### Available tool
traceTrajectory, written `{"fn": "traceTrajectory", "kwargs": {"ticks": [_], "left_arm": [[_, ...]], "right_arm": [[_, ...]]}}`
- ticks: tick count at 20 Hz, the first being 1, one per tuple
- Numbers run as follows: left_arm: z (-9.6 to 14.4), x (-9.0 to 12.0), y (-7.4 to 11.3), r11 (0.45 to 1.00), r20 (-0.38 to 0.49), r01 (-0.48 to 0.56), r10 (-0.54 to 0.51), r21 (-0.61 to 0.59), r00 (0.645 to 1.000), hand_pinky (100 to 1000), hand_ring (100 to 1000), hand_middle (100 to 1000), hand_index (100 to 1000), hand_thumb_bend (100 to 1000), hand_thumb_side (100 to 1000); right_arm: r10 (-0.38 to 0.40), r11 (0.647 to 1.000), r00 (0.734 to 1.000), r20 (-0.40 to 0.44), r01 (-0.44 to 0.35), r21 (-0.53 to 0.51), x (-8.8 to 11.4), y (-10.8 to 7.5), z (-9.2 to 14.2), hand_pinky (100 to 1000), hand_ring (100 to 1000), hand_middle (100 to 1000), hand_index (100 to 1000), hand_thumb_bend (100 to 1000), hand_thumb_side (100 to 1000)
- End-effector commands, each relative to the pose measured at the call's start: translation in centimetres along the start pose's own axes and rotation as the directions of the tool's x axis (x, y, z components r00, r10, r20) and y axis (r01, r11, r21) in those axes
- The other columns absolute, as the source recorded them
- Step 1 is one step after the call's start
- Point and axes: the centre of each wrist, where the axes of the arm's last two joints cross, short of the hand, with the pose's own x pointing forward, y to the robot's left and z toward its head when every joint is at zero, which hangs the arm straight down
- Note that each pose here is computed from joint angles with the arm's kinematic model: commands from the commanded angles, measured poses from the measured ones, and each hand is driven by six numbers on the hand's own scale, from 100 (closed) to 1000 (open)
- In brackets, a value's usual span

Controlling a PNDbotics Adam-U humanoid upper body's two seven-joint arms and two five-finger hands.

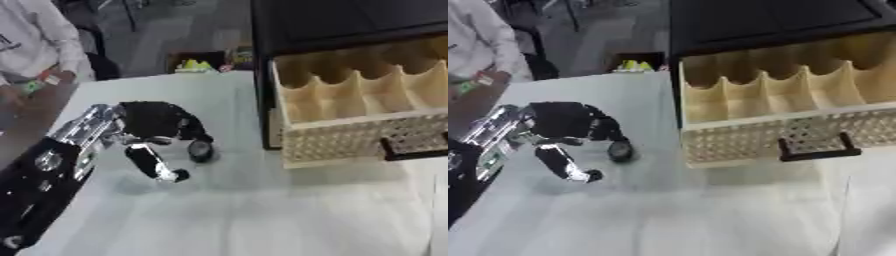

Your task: Pick up objects from table and place into drawer.

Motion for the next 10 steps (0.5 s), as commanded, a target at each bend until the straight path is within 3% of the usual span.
{"fn": "traceTrajectory", "kwargs": {"ticks": [1, 4, 10], "left_arm": [[1.2, -1.0, -0.4, 0.995, 0.033, 0.049, -0.047, -0.082, 0.998, 715, 831, 725, 932, 256, 866], [1.3, -1.3, -1.2, 0.996, 0.016, 0.044, -0.043, -0.083, 0.999, 705, 817, 701, 899, 214, 891], [1.4, -1.6, -1.5, 0.997, 0.010, 0.039, -0.039, -0.061, 0.999, 690, 805, 694, 924, 103, 895]], "right_arm": [[0.000, 1.000, 0.999, 0.036, 0.000, -0.005, 0.7, -0.3, -0.8, 244, 476, 471, 682, 868, 987], [0.001, 1.000, 0.999, 0.040, -0.001, -0.003, 0.7, -0.3, -0.9, 240, 475, 470, 682, 869, 984], [0.008, 1.000, 0.999, 0.039, -0.008, 0.000, 0.7, -0.4, -0.9, 230, 472, 467, 681, 871, 974]]}}
